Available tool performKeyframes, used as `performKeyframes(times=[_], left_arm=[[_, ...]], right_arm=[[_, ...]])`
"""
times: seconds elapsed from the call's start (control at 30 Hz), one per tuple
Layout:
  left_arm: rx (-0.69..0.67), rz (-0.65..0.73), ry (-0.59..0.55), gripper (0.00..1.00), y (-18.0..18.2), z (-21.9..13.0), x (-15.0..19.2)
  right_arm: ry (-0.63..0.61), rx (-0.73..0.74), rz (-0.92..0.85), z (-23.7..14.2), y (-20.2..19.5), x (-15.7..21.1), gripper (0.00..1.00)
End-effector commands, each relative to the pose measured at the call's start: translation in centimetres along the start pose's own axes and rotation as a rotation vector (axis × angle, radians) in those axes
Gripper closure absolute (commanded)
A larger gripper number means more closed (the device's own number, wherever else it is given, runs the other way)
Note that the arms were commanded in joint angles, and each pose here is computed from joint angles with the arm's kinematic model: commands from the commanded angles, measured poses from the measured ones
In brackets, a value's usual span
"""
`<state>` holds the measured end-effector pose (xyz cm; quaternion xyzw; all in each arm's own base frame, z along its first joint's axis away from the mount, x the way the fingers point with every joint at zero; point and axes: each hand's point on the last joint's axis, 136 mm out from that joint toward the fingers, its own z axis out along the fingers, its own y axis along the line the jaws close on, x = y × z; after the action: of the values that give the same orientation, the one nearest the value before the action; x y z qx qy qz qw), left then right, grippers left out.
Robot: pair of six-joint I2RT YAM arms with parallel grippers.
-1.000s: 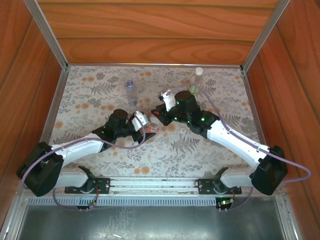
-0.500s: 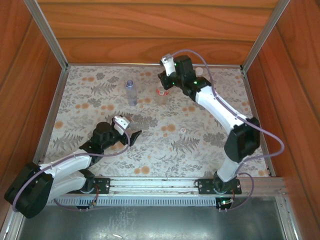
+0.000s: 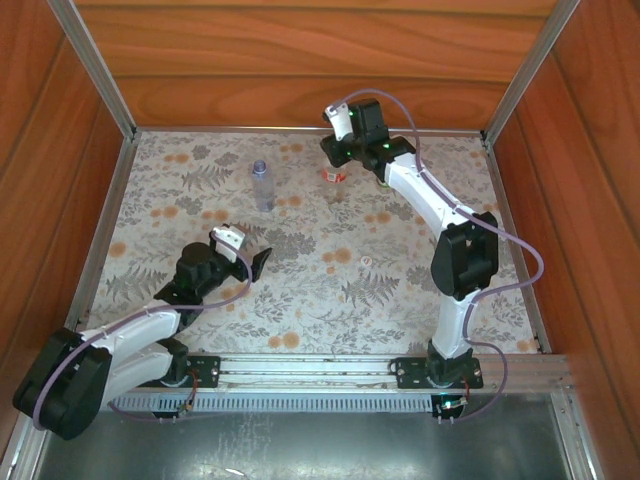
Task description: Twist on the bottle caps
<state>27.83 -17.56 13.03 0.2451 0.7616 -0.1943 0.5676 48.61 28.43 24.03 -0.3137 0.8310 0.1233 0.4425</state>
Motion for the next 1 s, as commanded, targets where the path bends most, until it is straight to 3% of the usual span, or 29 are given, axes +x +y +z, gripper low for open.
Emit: performKeyframes(times=[0.0,0.17,0.37,0.77,0.97], left_arm=[[-0.03,-0.003,-0.03,0.0,0.9,0.4,-0.9],[-0.063,-0.009,-0.049,0.0,2.4,1.4,-1.6],[-0.102,-0.037,-0.11,0.0,5.2,3.4,-2.9],[-0.061,-0.032,-0.174,0.0,8.4,10.4,-4.0],[-0.04,-0.049,-0.188,0.0,9.8,13.3,-3.9]], right_arm=[[0.003,-0.015,-0.021,-0.6,0.0,-0.6,0.35],[-0.033,0.028,-0.053,-2.5,-0.6,-2.3,0.15],[-0.073,0.074,-0.076,-6.2,-0.7,-2.4,0.06],[-0.185,-0.058,-0.017,-14.8,3.9,0.8,0.05],[-0.162,-0.066,0.004,-16.6,4.5,3.0,0.05]])
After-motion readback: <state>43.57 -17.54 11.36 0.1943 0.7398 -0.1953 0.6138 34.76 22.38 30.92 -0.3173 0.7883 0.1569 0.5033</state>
